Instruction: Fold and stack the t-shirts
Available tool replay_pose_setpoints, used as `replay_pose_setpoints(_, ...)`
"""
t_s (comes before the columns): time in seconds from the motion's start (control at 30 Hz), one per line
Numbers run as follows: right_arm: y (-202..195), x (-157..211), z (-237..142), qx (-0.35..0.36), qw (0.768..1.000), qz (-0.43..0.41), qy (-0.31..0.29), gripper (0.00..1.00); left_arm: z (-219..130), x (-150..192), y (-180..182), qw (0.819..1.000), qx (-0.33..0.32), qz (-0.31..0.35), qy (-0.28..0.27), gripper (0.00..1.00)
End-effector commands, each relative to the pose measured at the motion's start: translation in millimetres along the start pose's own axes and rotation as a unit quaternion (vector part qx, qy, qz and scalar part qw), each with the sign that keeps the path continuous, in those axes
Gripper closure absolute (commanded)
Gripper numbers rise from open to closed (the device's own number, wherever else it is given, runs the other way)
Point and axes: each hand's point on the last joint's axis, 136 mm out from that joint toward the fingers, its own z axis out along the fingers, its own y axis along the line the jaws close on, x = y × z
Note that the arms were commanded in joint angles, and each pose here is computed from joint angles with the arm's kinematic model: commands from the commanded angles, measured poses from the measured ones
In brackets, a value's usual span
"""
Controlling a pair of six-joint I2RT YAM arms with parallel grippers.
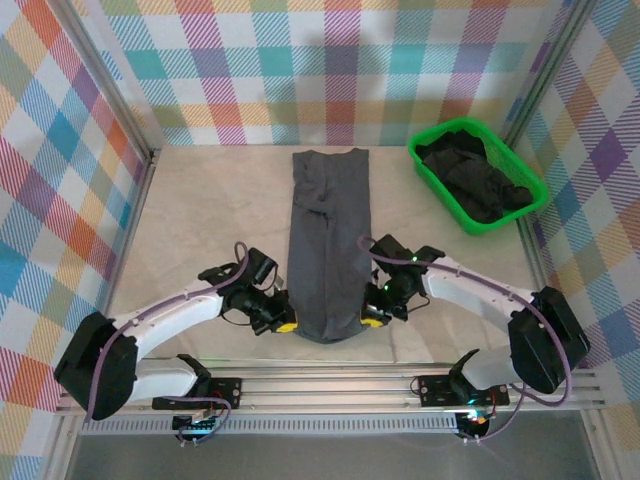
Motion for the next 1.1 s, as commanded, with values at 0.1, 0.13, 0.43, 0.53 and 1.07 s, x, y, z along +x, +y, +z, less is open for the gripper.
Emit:
replay_pose_setpoints(0.1, 22.7, -56.3, -48.8, -0.017, 0.996, 0.025, -0.081, 1.00, -37.4, -73.9, -51.0, 0.991, 0.061, -0.021, -0.120, 1.00)
replay_pose_setpoints(0.13, 26.5, -67.4, -55.4, -0.022, 0.995, 0.028, -0.092, 1.00, -43.7, -86.3, -60.7, 0.988, 0.069, -0.018, -0.135, 1.00)
replay_pose_setpoints(0.43, 54.6, -179.1, -89.1, -0.047, 0.987, 0.035, -0.152, 1.00, -71.5, -200.3, -102.6, 0.975, 0.066, -0.023, -0.212, 1.00)
replay_pose_setpoints(0.53, 53.5, -212.7, -85.1, -0.047, 0.986, 0.049, -0.154, 1.00, -62.1, -230.8, -105.6, 0.975, 0.064, -0.028, -0.213, 1.00)
replay_pose_setpoints(1.07, 38.2, -252.5, -86.2, -0.043, 0.981, -0.018, -0.191, 0.33, -36.3, -220.1, -71.3, 0.967, 0.006, -0.074, -0.242, 0.53)
